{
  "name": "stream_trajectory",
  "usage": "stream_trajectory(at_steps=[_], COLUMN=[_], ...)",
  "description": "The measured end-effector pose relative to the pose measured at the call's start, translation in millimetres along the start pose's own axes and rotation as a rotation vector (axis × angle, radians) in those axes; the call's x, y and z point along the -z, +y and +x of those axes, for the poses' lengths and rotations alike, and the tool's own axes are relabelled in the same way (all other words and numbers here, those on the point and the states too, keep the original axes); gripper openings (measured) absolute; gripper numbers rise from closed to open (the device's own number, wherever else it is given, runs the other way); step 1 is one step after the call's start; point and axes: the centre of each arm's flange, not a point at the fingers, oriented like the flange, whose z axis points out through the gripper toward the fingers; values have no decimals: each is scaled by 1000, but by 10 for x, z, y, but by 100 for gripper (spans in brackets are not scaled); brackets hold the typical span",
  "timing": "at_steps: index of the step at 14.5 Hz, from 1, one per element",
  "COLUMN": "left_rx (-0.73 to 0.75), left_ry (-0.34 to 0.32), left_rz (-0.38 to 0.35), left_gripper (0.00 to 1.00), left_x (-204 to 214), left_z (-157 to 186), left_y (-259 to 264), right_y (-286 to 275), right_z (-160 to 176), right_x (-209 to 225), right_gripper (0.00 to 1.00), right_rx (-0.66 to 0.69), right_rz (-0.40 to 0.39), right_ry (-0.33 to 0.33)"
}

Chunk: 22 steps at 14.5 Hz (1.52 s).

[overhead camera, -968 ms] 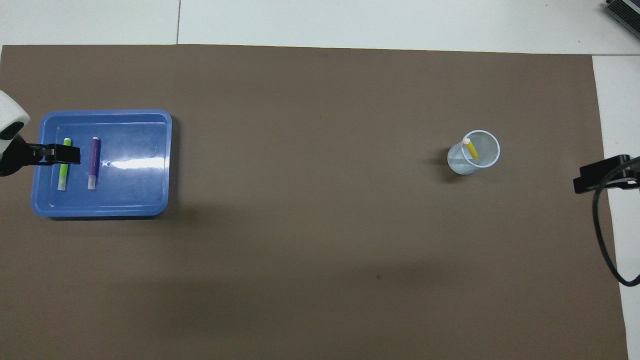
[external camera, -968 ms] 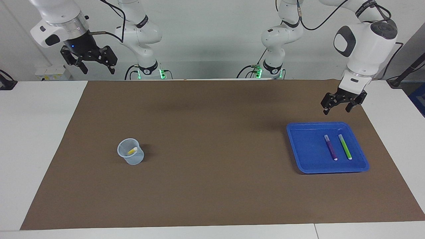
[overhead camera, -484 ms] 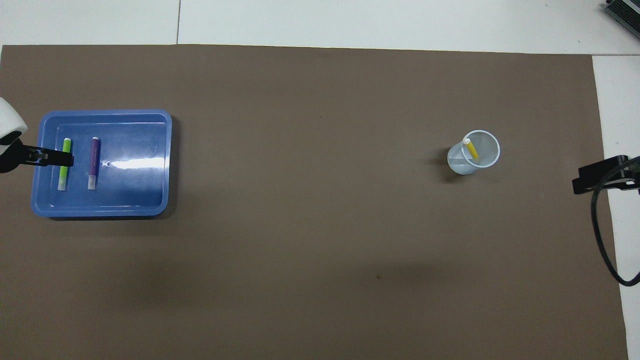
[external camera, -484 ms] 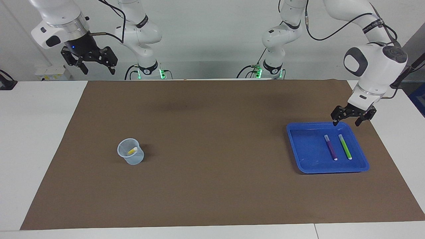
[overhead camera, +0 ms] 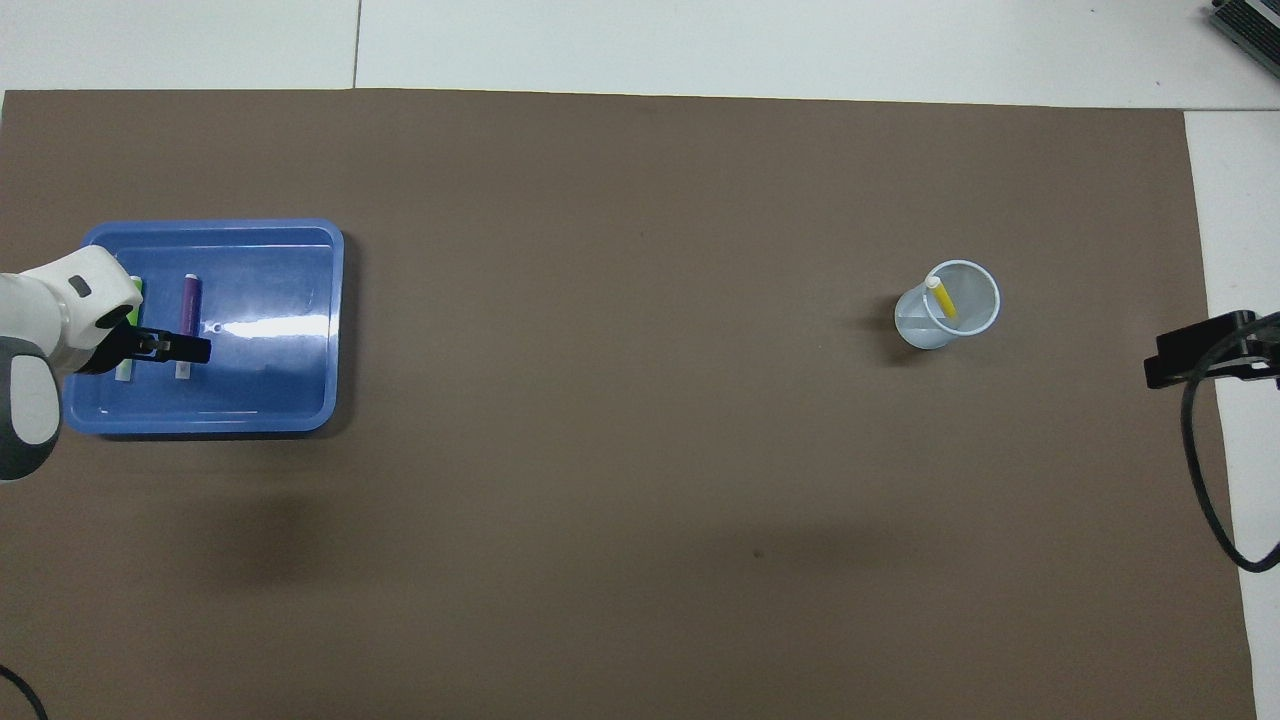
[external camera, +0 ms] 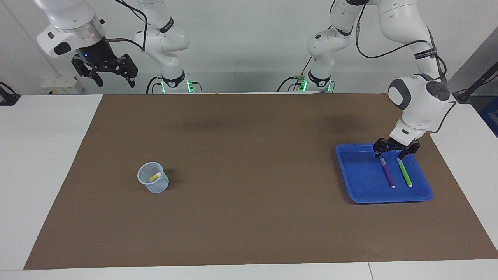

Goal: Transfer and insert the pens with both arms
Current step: 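Reach the left gripper into the tray and grasp the purple pen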

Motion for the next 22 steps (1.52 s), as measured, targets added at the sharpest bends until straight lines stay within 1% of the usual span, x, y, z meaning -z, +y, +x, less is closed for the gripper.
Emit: stream_trajectory(at_steps=[3,5,8,9,12,14,15,16,19,20,22], left_rx=[-32,-29,-26,-28,-32,-27,-21,-16,-13,-13,-8], left_ry=[-31,-37,-31,-27,-17,-4,4,10,13,15,21], left_rz=[25,26,21,20,19,20,20,20,19,20,25], left_gripper=[100,100,99,96,95,93,90,90,86,77,48], left_x=[-206,-286,-398,-421,-456,-478,-505,-529,-542,-534,-502], left_z=[-59,-113,-157,-154,-144,-132,-123,-116,-112,-107,-105], left_y=[-68,-138,-144,-133,-110,-111,-113,-115,-112,-107,-143], right_y=[-4,-10,-10,-9,-2,0,0,0,0,0,0], right_z=[0,-1,-1,-1,-2,-4,-4,-3,-2,-2,-2], right_x=[0,0,0,0,0,1,-2,-6,-15,-15,-16], right_gripper=[100,100,100,100,100,100,100,100,100,100,100], right_rx=[1,2,2,2,0,0,0,0,0,0,0], right_rz=[0,0,0,0,0,0,0,0,0,0,0], right_ry=[0,0,0,0,-1,0,-1,-2,-4,-4,-4])
